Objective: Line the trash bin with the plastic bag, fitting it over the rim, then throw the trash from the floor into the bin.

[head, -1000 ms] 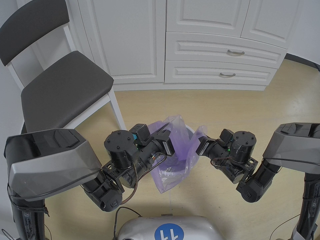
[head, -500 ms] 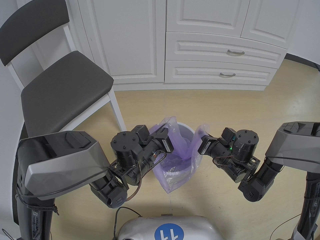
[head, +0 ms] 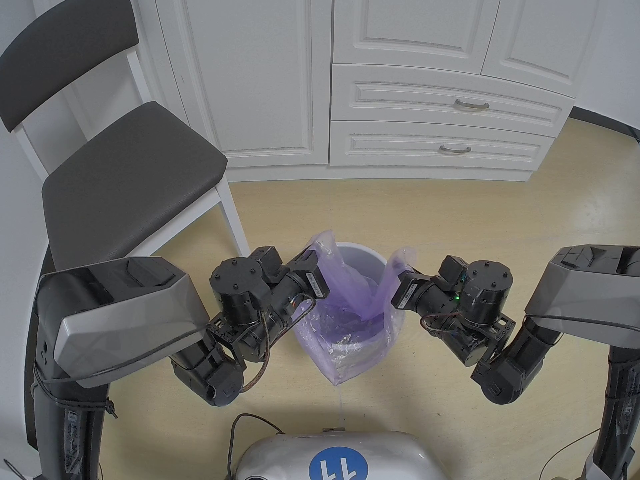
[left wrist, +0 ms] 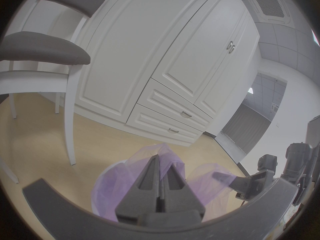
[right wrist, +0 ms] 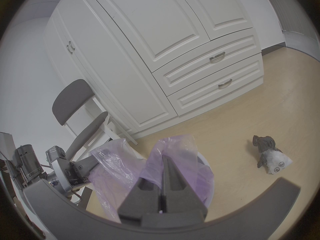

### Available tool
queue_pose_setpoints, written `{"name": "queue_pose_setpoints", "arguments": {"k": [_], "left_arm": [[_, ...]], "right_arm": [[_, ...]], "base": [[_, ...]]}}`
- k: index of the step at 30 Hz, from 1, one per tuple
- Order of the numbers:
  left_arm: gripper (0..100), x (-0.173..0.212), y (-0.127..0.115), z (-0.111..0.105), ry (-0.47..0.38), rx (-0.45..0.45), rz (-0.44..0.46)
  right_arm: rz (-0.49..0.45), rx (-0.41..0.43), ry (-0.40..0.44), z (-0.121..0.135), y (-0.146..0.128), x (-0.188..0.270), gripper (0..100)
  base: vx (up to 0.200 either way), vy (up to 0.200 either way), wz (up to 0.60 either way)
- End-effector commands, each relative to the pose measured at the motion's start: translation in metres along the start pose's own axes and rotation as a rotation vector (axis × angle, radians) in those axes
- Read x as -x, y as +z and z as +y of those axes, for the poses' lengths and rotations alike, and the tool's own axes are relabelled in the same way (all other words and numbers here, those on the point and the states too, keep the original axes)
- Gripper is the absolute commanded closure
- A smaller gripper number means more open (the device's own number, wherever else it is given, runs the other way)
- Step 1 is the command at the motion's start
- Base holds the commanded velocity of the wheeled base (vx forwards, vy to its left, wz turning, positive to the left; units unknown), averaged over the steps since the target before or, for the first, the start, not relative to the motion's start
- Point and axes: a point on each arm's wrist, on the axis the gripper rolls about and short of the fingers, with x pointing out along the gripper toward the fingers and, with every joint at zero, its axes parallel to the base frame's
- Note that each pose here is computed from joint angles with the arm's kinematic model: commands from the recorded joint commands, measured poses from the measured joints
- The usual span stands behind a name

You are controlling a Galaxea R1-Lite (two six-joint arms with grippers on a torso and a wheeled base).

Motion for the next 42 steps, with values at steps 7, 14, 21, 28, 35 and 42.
{"name": "queue_pose_setpoints", "arguments": {"k": [7, 14, 21, 28, 35, 42], "left_arm": [[100, -0.001, 0.004, 0.023, 0.021, 0.004, 0.006], [100, -0.001, 0.009, 0.033, 0.031, 0.002, 0.001], [100, -0.001, 0.002, 0.016, -0.002, 0.009, 0.010], [100, 0.000, -0.004, 0.000, -0.013, 0.013, 0.014], [100, -0.007, -0.007, 0.010, 0.017, 0.011, 0.003], [100, -0.012, 0.014, 0.037, 0.066, 0.008, -0.050]], "right_arm": [[0.002, -0.007, -0.028, 0.020, -0.026, -0.009, 100], [-0.003, -0.010, -0.014, 0.026, -0.025, -0.007, 100], [-0.025, -0.004, -0.072, 0.009, -0.002, -0.009, 100], [0.009, 0.015, -0.135, -0.009, 0.006, -0.011, 100], [0.033, 0.011, -0.129, -0.006, -0.003, -0.014, 100], [0.041, -0.077, -0.082, 0.014, -0.020, -0.020, 100]], "base": [[0.000, 0.000, 0.00], [0.000, 0.000, 0.00], [0.000, 0.000, 0.00], [0.000, 0.000, 0.00], [0.000, 0.000, 0.00], [0.000, 0.000, 0.00]]}}
